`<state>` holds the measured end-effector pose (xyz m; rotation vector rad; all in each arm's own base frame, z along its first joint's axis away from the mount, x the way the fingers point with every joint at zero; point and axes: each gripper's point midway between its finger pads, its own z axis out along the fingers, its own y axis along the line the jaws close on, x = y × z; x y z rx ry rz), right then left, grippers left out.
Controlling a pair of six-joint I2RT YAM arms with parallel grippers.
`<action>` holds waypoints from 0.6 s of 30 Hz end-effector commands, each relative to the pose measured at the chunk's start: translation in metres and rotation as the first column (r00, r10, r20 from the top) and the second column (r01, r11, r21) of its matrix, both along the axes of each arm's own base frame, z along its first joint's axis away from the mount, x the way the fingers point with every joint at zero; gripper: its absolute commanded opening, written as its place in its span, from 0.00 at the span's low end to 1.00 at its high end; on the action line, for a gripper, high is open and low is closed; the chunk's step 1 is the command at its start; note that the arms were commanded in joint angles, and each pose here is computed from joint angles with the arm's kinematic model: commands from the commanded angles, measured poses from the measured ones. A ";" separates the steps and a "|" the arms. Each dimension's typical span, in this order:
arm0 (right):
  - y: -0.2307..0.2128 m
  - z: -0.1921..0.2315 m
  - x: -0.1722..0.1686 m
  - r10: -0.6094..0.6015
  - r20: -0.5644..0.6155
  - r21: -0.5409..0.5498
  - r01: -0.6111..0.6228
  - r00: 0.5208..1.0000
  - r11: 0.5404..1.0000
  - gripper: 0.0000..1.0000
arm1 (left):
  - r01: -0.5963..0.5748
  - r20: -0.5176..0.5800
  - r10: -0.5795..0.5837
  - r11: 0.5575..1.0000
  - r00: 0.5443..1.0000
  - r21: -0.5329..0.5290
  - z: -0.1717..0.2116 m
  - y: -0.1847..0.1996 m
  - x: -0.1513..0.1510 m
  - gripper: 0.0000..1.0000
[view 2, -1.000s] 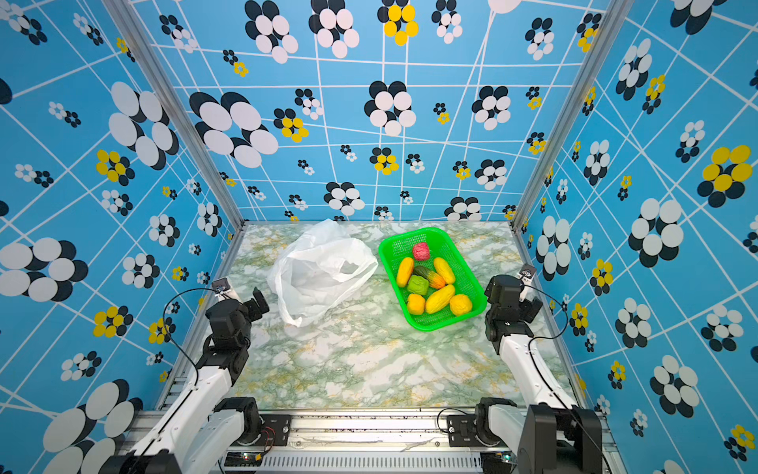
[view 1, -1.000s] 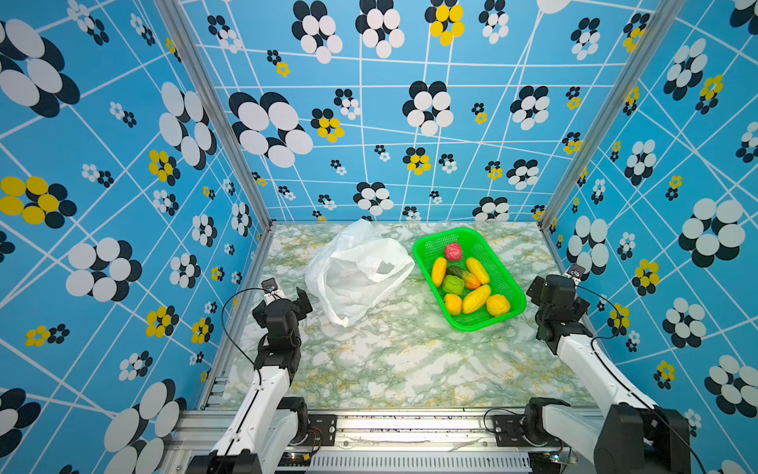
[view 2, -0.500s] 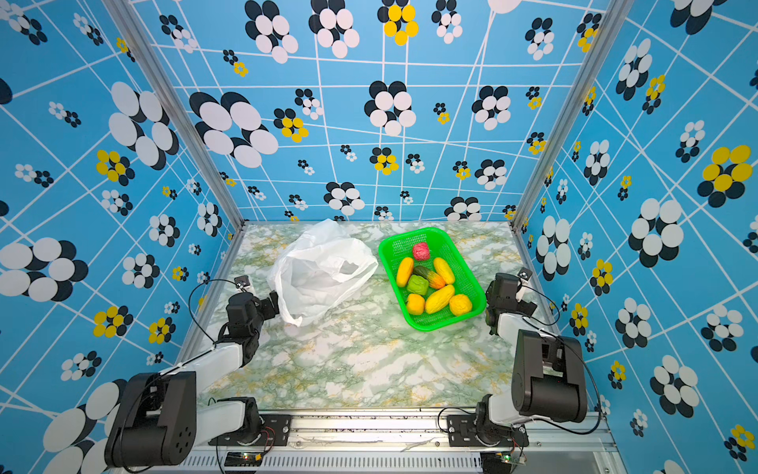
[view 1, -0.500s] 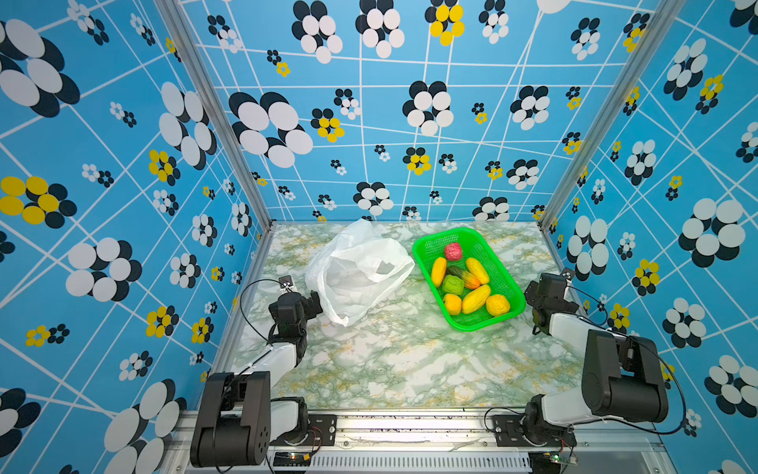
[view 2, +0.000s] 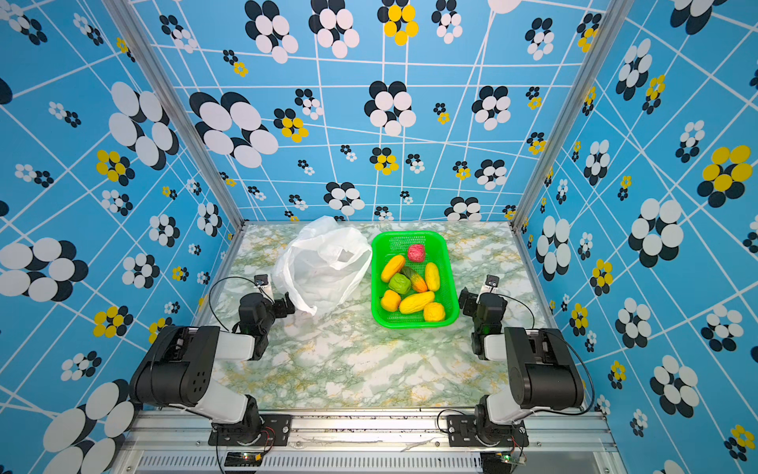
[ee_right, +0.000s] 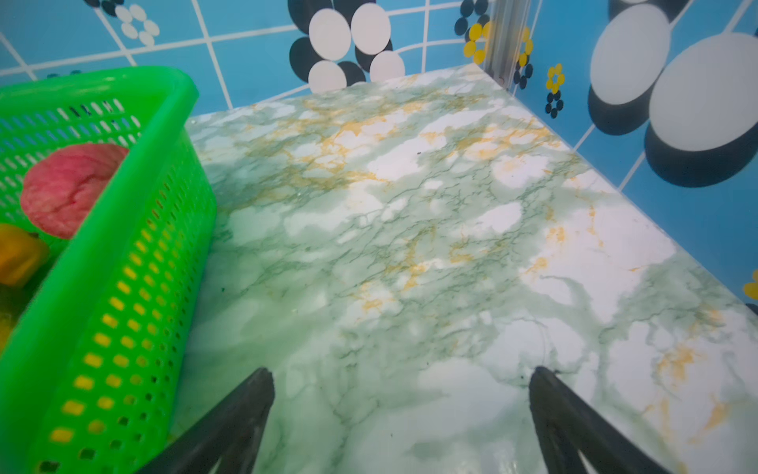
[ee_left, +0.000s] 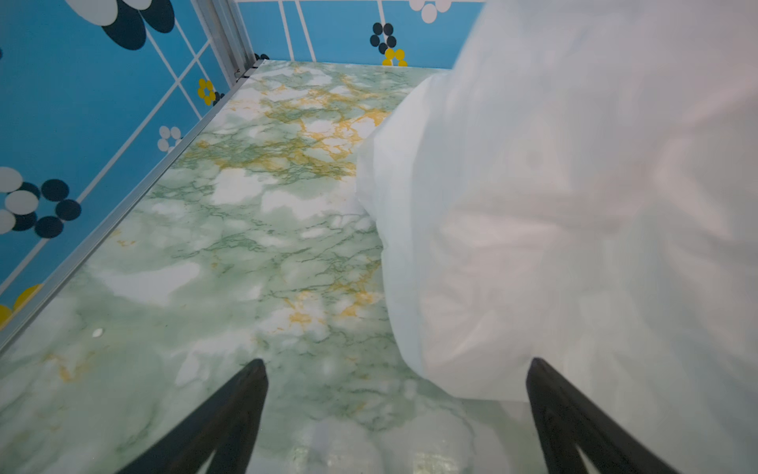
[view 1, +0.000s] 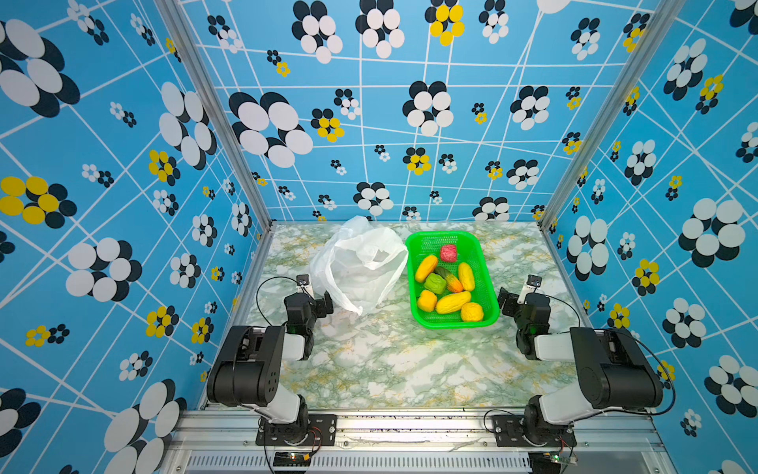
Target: Untie the knot of the plastic bag and take out the fruit
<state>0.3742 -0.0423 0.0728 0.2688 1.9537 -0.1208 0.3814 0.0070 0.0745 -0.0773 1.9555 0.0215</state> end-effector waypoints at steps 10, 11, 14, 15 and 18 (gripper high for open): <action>0.030 0.021 0.022 0.186 0.048 -0.040 -0.185 0.981 0.982 0.99 | 0.058 0.054 -0.060 0.998 0.997 0.026 0.021 -0.011 0.016 0.99; 0.030 0.021 0.023 0.187 0.061 -0.042 -0.184 0.981 0.982 0.99 | 0.058 0.054 -0.059 0.998 0.997 0.027 0.022 -0.011 0.016 0.99; 0.030 0.021 0.023 0.186 0.060 -0.045 -0.184 0.981 0.982 0.99 | 0.060 0.055 -0.062 0.998 0.997 0.027 0.022 -0.012 0.016 0.99; 0.030 0.021 0.023 0.184 0.062 -0.045 -0.181 0.981 0.982 0.99 | 0.060 0.054 -0.061 0.998 0.997 0.027 0.022 -0.011 0.016 0.99; 0.030 0.021 0.023 0.183 0.059 -0.046 -0.181 0.981 0.982 0.99 | 0.057 0.053 -0.058 0.998 0.997 0.027 0.021 -0.011 0.016 0.99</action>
